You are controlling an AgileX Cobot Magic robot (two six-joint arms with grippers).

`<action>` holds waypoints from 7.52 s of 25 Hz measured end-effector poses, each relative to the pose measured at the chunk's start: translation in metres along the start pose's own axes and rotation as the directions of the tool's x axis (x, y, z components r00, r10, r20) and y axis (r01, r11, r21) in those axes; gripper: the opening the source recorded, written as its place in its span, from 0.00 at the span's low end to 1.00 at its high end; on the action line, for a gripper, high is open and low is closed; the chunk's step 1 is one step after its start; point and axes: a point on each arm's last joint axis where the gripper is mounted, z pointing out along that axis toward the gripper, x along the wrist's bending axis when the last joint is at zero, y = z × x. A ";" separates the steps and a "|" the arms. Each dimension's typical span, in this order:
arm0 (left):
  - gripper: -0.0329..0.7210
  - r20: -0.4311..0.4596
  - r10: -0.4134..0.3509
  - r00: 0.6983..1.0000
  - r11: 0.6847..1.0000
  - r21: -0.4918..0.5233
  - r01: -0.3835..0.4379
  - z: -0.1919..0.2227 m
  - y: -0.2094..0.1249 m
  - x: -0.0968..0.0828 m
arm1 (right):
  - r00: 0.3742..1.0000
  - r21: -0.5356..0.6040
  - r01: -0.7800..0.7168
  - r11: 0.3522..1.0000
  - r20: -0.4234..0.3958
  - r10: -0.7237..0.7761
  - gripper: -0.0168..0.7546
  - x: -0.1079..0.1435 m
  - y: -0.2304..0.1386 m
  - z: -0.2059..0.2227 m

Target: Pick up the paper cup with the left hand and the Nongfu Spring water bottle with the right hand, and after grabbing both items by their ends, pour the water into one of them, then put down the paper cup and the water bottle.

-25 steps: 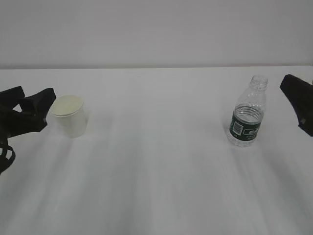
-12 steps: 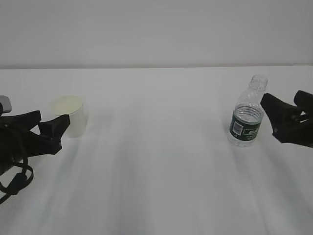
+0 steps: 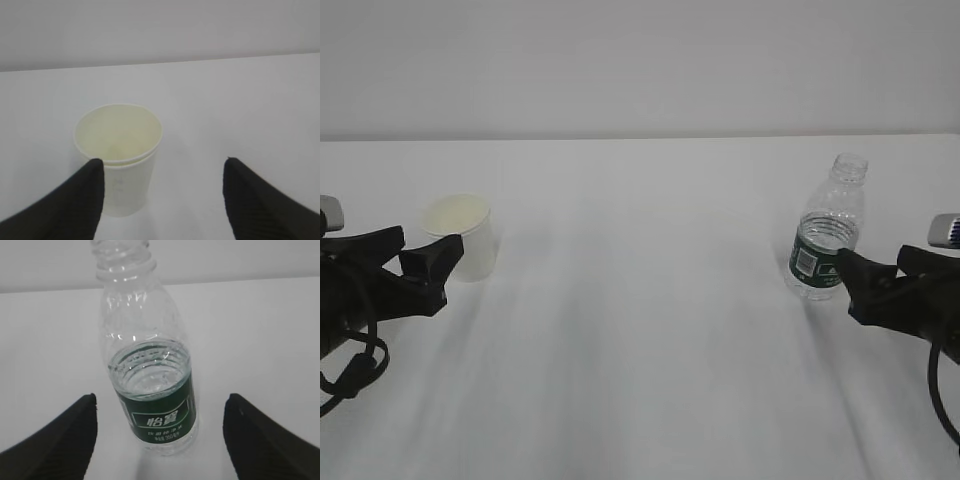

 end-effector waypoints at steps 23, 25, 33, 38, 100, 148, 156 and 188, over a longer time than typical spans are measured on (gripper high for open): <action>0.74 -0.006 0.002 1.000 0.999 0.045 -0.001 0.003 -0.012 0.001 | 0.998 0.046 0.027 0.999 -0.052 -0.024 0.79 -0.004 -0.027 0.071; 0.74 -0.006 0.002 1.000 0.999 0.045 -0.001 0.003 -0.012 0.001 | 0.998 0.038 0.028 0.999 -0.054 -0.026 0.79 -0.004 -0.025 0.073; 0.74 -0.005 0.005 1.000 0.999 0.045 -0.004 0.003 -0.012 0.001 | 0.998 0.011 0.033 0.999 -0.060 -0.032 0.79 -0.005 -0.024 0.088; 0.74 -0.005 0.006 1.000 0.999 0.045 -0.006 0.003 -0.012 0.001 | 0.998 -0.006 0.034 0.999 -0.060 -0.035 0.79 -0.005 -0.022 0.095; 0.72 -0.004 0.010 1.000 0.999 0.043 -0.009 0.003 -0.012 0.001 | 0.997 -0.047 0.053 0.998 -0.053 -0.055 0.88 -0.008 -0.019 0.116; 0.70 -0.012 0.010 1.000 0.999 0.042 -0.009 0.003 -0.012 0.002 | 0.976 -0.067 0.204 0.977 -0.059 -0.208 0.58 0.001 0.010 0.060; 0.83 -0.102 0.012 0.995 1.000 0.014 -0.011 0.007 -0.006 0.010 | 0.974 -0.062 0.211 0.976 -0.070 -0.215 0.58 0.003 0.011 0.049; 0.96 -0.108 0.023 0.994 0.999 0.041 -0.018 0.083 -0.038 0.012 | 0.967 -0.066 0.239 0.969 -0.077 -0.244 0.58 0.004 0.011 0.049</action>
